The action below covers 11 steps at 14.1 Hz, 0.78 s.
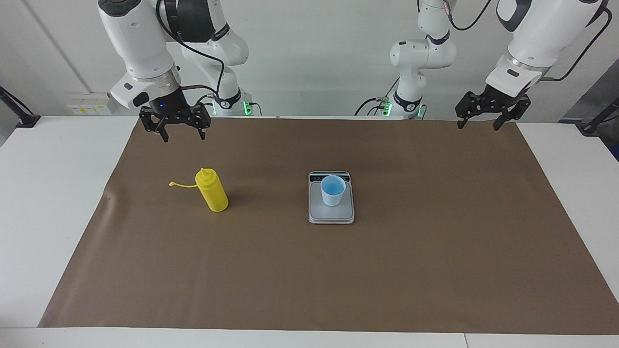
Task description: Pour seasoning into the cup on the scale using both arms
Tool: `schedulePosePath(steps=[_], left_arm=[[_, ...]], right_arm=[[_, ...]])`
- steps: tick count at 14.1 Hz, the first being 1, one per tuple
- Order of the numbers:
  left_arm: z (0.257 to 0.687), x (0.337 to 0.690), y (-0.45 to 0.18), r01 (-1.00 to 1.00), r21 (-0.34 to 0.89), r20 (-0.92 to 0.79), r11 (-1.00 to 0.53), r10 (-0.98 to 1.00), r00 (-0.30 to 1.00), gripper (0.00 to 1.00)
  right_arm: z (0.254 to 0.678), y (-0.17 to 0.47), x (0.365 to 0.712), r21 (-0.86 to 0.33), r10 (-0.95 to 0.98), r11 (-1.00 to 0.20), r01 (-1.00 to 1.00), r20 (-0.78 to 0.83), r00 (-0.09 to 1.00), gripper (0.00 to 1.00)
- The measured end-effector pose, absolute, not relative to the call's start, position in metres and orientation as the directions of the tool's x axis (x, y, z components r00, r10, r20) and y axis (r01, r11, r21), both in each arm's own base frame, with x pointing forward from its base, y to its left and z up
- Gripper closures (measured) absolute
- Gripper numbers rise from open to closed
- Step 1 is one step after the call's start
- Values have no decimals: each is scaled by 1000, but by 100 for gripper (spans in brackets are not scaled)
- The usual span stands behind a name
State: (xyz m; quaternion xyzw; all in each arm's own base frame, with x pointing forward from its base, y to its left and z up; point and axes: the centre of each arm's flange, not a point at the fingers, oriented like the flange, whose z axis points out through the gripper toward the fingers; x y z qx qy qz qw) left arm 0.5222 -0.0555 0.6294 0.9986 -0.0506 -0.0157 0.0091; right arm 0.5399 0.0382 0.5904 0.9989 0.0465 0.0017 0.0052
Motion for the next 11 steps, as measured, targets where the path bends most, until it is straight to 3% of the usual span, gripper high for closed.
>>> schedulePosePath(steps=[11], left_arm=[[629, 522, -55, -101, 20, -30, -995, -101, 994, 0]], right_arm=[[588, 36, 539, 11, -9, -1000, -9, -13, 1000, 0]])
